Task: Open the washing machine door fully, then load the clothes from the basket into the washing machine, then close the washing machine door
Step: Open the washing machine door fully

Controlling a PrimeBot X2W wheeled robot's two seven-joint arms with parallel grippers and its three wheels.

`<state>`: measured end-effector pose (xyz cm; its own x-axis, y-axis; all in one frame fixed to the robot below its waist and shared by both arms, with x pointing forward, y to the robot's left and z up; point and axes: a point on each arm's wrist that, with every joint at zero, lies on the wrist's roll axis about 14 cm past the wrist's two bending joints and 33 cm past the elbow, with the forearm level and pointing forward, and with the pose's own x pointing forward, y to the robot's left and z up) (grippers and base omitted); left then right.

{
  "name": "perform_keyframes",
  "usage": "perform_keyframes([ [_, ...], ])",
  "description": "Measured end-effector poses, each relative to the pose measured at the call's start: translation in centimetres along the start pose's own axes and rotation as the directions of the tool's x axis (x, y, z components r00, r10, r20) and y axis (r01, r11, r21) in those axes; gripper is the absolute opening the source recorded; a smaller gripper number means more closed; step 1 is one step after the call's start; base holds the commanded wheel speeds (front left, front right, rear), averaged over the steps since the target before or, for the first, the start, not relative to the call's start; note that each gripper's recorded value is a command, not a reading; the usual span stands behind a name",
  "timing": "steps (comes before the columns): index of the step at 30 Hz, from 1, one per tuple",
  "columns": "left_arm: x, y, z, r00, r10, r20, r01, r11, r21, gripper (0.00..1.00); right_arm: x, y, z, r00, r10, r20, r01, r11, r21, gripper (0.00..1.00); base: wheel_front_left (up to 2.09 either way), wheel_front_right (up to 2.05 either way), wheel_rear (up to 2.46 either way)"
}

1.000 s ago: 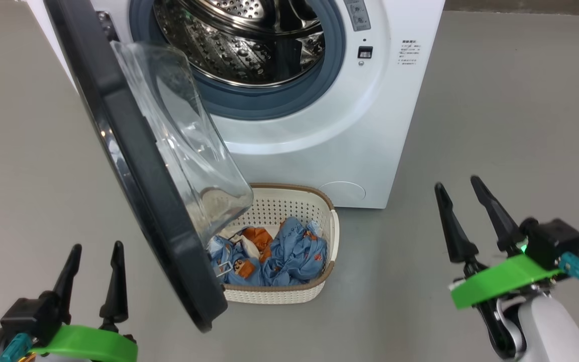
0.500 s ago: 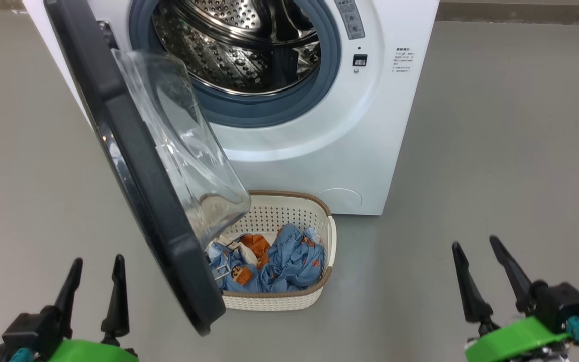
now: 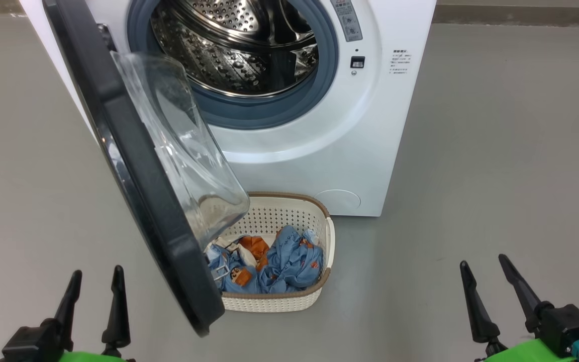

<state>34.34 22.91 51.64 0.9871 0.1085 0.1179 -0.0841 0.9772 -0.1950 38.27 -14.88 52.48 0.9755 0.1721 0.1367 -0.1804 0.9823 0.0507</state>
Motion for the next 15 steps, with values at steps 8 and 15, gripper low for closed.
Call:
perform_keyframes([
  [8,-0.05,-0.11,-0.14,1.0,0.004,-0.002,-0.004,1.0,-0.008,1.0,-0.41,0.05,-0.42,1.0,-0.01,-0.012,0.01,1.0,0.006,1.0,0.0,0.0,0.0],
  [15,0.03,-0.36,-0.45,1.0,-0.003,-0.011,0.003,1.0,-0.011,1.0,-0.42,0.08,-0.58,1.0,-0.013,-0.017,0.013,1.0,0.001,1.0,0.0,0.0,0.0],
])
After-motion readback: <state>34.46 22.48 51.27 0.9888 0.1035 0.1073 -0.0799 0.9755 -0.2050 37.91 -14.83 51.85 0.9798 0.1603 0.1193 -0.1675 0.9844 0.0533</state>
